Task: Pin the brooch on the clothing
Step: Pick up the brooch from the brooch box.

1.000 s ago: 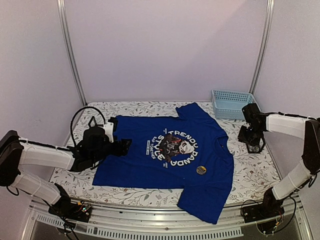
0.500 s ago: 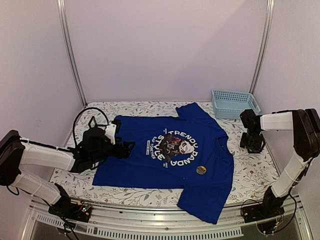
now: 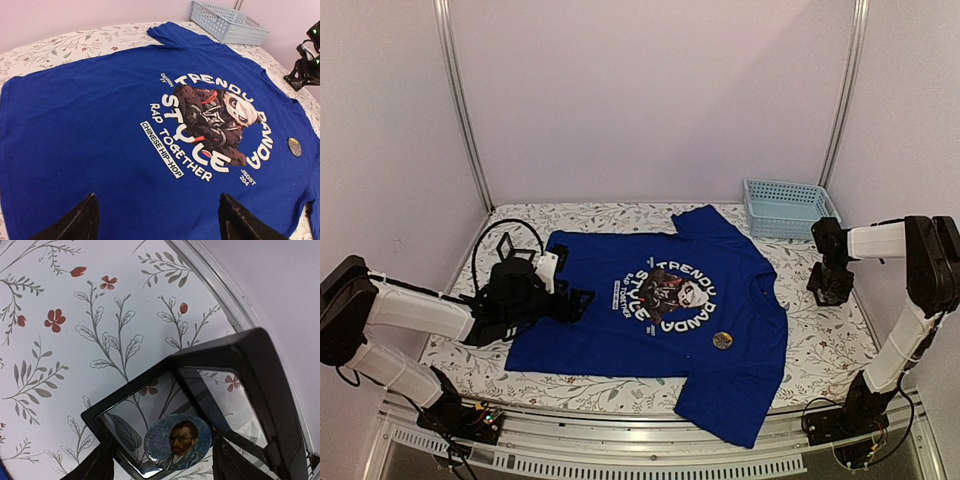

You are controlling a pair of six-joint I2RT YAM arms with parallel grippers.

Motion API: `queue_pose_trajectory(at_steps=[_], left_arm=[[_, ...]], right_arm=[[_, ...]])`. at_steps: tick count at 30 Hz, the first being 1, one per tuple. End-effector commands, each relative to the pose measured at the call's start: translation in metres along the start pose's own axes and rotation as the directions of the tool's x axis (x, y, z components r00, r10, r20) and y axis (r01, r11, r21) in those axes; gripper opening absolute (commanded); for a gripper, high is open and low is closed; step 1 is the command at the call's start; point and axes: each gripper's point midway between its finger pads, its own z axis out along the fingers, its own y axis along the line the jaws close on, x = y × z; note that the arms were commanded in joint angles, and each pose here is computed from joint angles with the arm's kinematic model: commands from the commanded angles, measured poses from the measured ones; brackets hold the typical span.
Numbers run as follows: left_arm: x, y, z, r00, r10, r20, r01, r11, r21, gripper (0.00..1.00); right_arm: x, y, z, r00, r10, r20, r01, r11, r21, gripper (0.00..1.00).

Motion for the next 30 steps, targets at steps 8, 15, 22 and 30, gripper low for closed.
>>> queue_pose_trajectory(at_steps=[8,15,22,30], left_arm=[[-0.008,-0.005,0.001,1.0,0.004,0.023,-0.005,0.999,0.034,0.81],[-0.007,-0.005,0.001,1.0,0.007,0.021,-0.008,0.999,0.034,0.81],[-0.007,-0.005,0.002,1.0,0.006,0.018,-0.007,1.0,0.031,0.81],[-0.007,-0.006,0.003,1.0,0.005,0.014,-0.006,0.999,0.041,0.81]], right_arm=[[0.0,0.014,0.011,0.999,-0.002,-0.038,-0.001,0.997,-0.08,0.67],[0.004,0.035,0.006,0.998,-0.053,-0.04,0.043,0.975,-0.217,0.61],[0.0,0.024,0.003,0.996,-0.083,-0.018,0.079,0.983,-0.166,0.58],[-0.026,0.023,-0.007,0.995,-0.067,0.069,0.076,0.988,-0.137,0.47]])
